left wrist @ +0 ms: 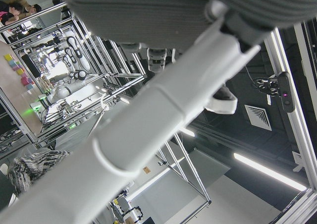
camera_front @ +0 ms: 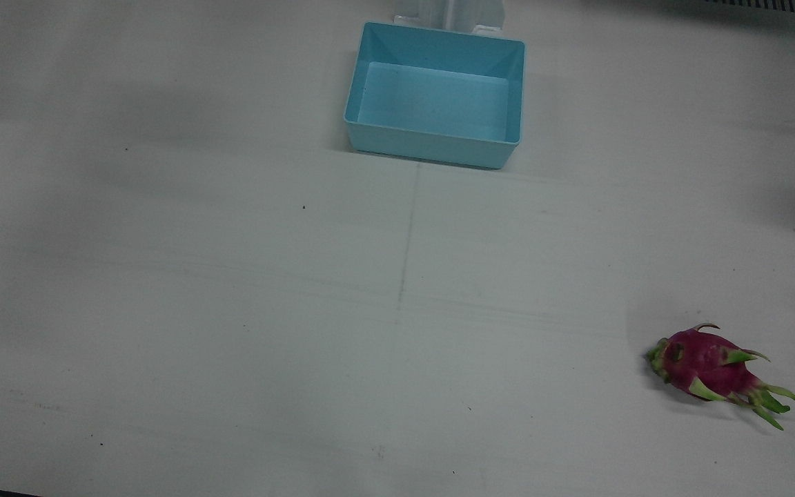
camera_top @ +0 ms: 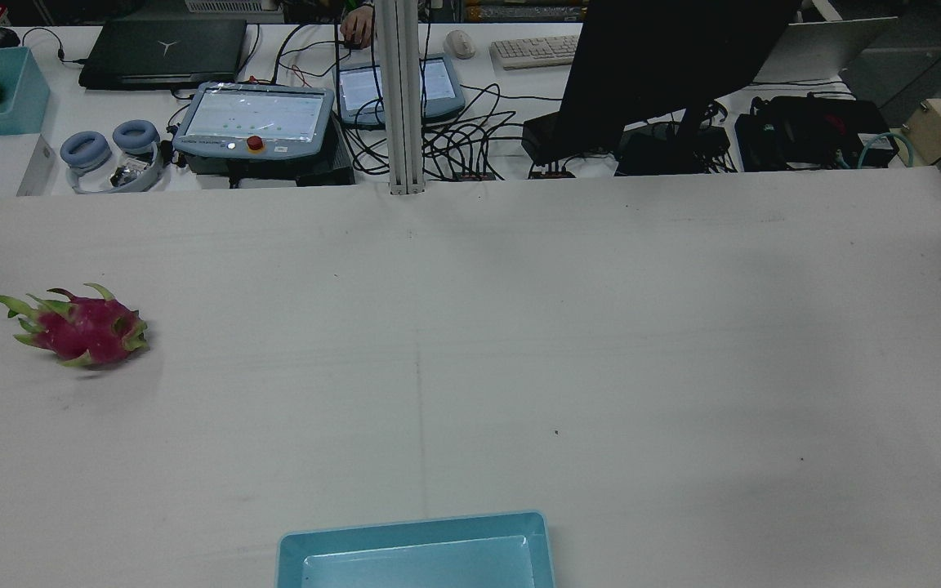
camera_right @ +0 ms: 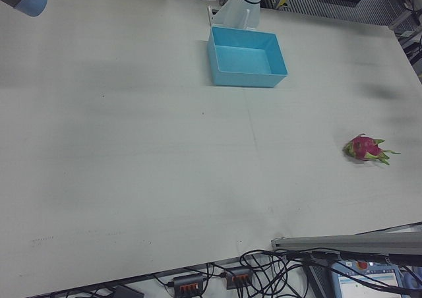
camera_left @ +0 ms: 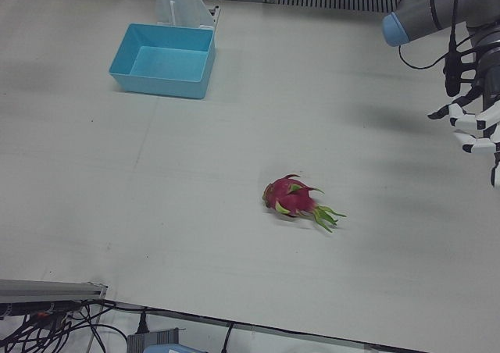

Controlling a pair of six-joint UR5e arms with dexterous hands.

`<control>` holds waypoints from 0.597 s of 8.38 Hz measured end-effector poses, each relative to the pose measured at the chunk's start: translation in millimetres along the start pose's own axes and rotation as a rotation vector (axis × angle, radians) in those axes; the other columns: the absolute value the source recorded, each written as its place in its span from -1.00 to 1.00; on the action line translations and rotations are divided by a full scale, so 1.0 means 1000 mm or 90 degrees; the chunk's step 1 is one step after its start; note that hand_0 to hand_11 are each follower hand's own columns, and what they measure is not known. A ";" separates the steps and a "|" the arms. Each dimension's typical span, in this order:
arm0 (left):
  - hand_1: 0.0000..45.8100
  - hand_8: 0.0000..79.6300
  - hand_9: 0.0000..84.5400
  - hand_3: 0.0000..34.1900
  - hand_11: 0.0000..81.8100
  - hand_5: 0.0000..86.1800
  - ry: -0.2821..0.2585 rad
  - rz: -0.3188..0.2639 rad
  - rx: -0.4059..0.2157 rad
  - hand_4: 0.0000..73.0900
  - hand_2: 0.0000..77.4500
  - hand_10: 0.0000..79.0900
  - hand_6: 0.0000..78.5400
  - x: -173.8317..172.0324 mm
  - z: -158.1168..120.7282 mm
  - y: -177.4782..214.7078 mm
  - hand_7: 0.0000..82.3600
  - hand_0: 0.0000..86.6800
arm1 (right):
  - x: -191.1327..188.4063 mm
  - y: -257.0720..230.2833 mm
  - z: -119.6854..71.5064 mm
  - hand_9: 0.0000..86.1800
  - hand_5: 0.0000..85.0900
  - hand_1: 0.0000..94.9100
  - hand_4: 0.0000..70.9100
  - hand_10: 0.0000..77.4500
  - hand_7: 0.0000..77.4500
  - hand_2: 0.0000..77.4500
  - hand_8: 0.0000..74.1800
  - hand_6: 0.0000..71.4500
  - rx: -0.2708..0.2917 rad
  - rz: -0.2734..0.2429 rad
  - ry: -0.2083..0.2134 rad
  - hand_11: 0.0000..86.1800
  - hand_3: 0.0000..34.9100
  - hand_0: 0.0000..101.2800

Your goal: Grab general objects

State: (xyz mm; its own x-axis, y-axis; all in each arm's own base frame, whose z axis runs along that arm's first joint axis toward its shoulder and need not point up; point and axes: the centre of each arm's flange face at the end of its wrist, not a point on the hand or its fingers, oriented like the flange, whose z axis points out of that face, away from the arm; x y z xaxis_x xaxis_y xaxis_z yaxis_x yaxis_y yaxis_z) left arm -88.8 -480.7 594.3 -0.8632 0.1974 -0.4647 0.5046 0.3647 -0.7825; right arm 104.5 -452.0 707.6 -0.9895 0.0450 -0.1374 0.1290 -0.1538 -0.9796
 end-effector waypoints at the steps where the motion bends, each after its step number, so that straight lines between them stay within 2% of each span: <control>1: -1.00 -0.93 -0.69 -1.00 -0.99 0.62 -0.008 0.000 -0.006 -0.25 -0.97 -1.00 -0.51 -0.006 -0.002 0.003 0.70 0.83 | 0.000 0.000 0.000 -0.99 -1.00 1.00 -1.00 -1.00 -1.00 1.00 -1.00 -1.00 0.000 0.000 0.000 -0.99 -1.00 -1.00; 2: -1.00 -0.93 -0.69 -1.00 -0.99 0.62 -0.012 -0.001 -0.010 -0.25 -0.97 -1.00 -0.51 -0.009 -0.002 0.005 0.70 0.83 | 0.000 0.000 0.000 -0.99 -1.00 1.00 -1.00 -1.00 -1.00 1.00 -1.00 -1.00 0.000 0.000 0.000 -0.99 -1.00 -1.00; 3: -1.00 -0.93 -0.72 -1.00 -0.99 0.42 -0.013 -0.002 -0.013 -0.36 -0.97 -1.00 -0.65 -0.010 -0.001 0.008 0.55 0.84 | 0.000 0.000 0.000 -0.99 -1.00 1.00 -1.00 -1.00 -1.00 1.00 -1.00 -1.00 0.000 0.000 0.000 -0.99 -1.00 -1.00; 4: -1.00 -0.96 -0.79 -1.00 -0.99 0.57 -0.012 -0.003 -0.019 -0.54 -0.99 -1.00 -0.83 -0.008 0.002 0.013 0.22 0.36 | 0.000 0.000 0.000 -0.99 -1.00 1.00 -1.00 -1.00 -1.00 1.00 -1.00 -1.00 0.000 0.000 0.000 -0.99 -1.00 -1.00; 5: -1.00 -0.96 -0.82 -1.00 -0.99 0.62 -0.010 -0.004 -0.024 -0.72 -0.99 -1.00 -0.94 -0.006 0.005 0.018 0.03 -0.07 | 0.000 0.000 0.000 -0.99 -1.00 1.00 -1.00 -1.00 -1.00 1.00 -1.00 -1.00 0.000 0.000 0.000 -0.99 -1.00 -1.00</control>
State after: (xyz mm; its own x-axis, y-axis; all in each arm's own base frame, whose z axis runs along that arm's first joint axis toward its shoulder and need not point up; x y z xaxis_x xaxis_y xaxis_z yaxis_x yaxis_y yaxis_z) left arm -74.4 -480.2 580.7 -0.8662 0.1802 -0.4662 0.4975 0.3996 -0.7699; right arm 104.4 -451.8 707.7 -0.9895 0.0456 -0.1375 0.1290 -0.1541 -0.9796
